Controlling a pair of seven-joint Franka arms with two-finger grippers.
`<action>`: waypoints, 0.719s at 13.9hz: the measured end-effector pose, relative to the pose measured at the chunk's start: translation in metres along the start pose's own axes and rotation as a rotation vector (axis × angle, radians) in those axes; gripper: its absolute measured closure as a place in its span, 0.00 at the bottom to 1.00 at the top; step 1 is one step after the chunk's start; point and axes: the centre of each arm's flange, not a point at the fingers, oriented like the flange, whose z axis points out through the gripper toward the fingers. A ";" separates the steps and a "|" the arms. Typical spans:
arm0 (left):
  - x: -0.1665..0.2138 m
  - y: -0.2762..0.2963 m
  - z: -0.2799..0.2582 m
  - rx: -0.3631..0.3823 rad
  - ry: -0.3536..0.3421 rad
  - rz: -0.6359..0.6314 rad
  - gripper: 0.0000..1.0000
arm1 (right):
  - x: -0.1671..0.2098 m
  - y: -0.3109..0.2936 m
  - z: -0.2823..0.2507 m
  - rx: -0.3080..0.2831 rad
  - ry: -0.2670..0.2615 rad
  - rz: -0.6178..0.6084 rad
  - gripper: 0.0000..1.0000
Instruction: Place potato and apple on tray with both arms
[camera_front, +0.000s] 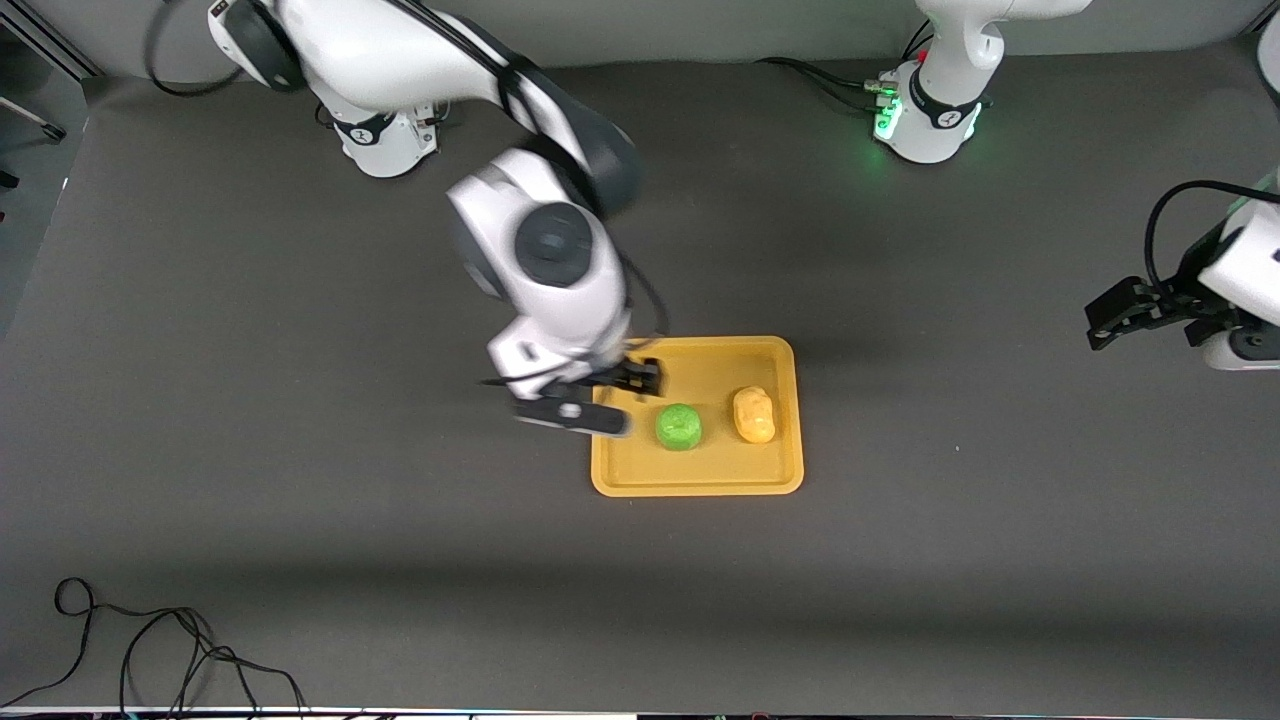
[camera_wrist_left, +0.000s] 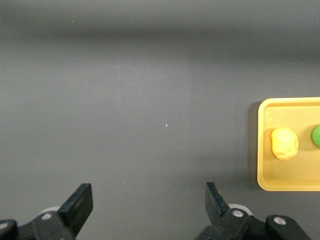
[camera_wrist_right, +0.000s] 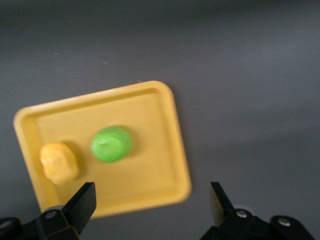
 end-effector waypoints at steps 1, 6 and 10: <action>-0.001 0.007 -0.001 0.002 0.002 0.007 0.00 | 0.008 0.032 -0.024 -0.014 -0.015 -0.033 0.00; -0.001 0.011 -0.002 0.001 0.004 0.008 0.00 | 0.008 0.191 -0.093 -0.043 -0.038 -0.136 0.00; -0.003 0.011 0.000 0.003 -0.016 0.008 0.00 | 0.012 0.322 -0.110 -0.010 -0.048 -0.198 0.00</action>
